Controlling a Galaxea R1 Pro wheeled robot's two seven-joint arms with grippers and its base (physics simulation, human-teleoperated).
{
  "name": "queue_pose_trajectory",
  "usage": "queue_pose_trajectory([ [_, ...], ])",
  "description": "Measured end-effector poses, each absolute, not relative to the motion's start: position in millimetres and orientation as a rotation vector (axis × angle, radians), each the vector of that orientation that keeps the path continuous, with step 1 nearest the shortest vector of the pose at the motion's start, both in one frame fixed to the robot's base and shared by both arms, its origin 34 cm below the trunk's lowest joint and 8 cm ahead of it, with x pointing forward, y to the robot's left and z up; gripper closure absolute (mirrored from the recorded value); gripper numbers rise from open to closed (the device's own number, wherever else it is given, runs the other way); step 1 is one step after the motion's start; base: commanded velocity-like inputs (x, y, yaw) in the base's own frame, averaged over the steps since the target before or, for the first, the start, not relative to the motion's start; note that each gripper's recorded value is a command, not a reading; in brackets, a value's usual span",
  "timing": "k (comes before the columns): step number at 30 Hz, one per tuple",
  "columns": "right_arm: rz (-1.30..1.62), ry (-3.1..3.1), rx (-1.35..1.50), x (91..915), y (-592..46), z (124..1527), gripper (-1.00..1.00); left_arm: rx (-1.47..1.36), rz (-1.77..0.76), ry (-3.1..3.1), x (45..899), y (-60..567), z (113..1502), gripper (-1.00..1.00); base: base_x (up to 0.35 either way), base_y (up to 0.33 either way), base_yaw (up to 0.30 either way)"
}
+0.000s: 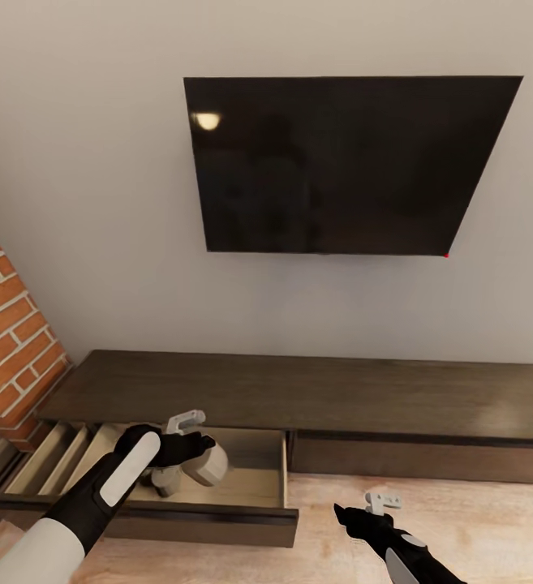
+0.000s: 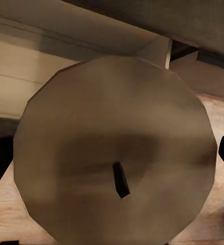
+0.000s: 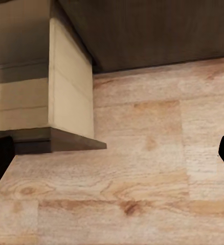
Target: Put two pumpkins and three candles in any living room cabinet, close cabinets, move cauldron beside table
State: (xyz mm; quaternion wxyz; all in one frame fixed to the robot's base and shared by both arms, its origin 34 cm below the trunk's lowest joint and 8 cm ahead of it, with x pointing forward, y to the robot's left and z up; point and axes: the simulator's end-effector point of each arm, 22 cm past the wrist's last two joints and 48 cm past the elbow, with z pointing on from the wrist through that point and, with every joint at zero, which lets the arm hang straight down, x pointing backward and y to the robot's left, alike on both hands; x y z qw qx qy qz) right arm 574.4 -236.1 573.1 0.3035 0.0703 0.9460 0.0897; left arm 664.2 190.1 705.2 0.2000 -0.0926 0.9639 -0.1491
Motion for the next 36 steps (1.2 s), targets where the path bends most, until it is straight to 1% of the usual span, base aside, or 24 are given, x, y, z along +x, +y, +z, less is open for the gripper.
queue_pose_trajectory([
  [7,0.239,2.506,0.187,574.9,-235.9,573.1,-1.0,-0.265,-0.412,2.7,663.2,191.4,702.9,1.0,0.165,-0.243,0.0],
  [15,0.24,2.506,0.186,575.0,-235.7,573.3,-1.0,-0.266,-0.421,2.699,663.3,190.7,703.1,1.0,0.066,-0.091,0.0],
  [20,0.24,2.507,0.186,574.7,-235.6,573.3,-1.0,-0.266,-0.42,2.698,663.4,191.1,703.3,1.0,0.243,-0.033,0.0],
  [25,0.24,2.507,0.186,574.6,-235.6,573.1,-1.0,-0.268,-0.412,2.701,663.1,192.4,702.5,1.0,0.117,-0.004,0.0],
  [36,0.24,2.507,0.186,574.9,-235.6,573.0,-1.0,-0.283,-0.42,2.696,664.6,194.7,703.2,1.0,0.017,0.0,0.0],
])
